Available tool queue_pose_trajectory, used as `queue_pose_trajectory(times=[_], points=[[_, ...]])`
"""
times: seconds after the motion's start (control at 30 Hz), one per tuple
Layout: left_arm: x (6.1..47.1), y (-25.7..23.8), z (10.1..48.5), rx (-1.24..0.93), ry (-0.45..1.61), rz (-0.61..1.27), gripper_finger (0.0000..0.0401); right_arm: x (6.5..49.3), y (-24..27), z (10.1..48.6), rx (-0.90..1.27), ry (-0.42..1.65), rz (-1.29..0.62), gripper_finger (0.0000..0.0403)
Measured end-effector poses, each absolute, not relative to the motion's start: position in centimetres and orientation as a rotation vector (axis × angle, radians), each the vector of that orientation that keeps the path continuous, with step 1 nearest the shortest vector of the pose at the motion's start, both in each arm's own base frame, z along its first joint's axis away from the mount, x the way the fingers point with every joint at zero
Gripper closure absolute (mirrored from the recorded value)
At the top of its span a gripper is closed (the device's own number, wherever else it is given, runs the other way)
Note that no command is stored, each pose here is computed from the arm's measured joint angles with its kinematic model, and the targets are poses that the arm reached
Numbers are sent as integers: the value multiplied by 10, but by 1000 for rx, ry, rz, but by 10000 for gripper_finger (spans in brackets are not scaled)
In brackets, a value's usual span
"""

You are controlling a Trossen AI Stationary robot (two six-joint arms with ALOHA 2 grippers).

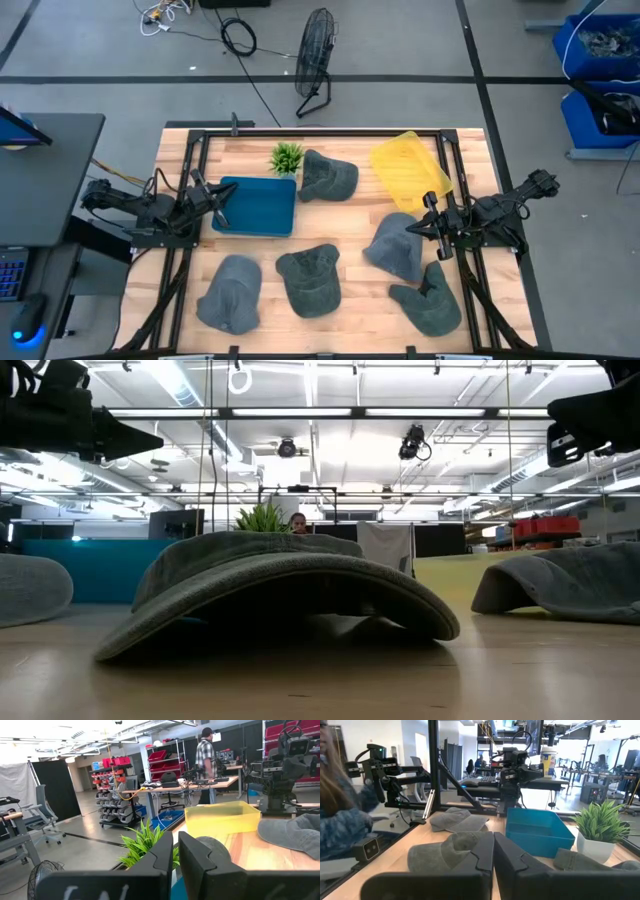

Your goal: Pick & Place hat

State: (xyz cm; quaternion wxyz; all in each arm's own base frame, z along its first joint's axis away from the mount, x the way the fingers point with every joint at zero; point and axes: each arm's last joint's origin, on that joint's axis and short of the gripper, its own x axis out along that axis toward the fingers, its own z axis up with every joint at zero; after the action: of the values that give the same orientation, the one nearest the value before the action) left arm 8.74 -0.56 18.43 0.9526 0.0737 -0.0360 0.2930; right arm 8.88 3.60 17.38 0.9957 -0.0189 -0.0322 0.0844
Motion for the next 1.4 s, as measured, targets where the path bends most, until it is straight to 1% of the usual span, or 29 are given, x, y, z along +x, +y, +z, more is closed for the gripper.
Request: queue_pose_trajectory(times=[1.23,1.33,1.4], points=[[87,-6,185,153,-75,596,367,89,36,174,-38,-65,169,388],[88,-6,185,75,-107,557,367,89,35,175,-94,-84,150,388],[89,-8,185,-2,-137,498,367,88,35,180,-59,-129,144,388]])
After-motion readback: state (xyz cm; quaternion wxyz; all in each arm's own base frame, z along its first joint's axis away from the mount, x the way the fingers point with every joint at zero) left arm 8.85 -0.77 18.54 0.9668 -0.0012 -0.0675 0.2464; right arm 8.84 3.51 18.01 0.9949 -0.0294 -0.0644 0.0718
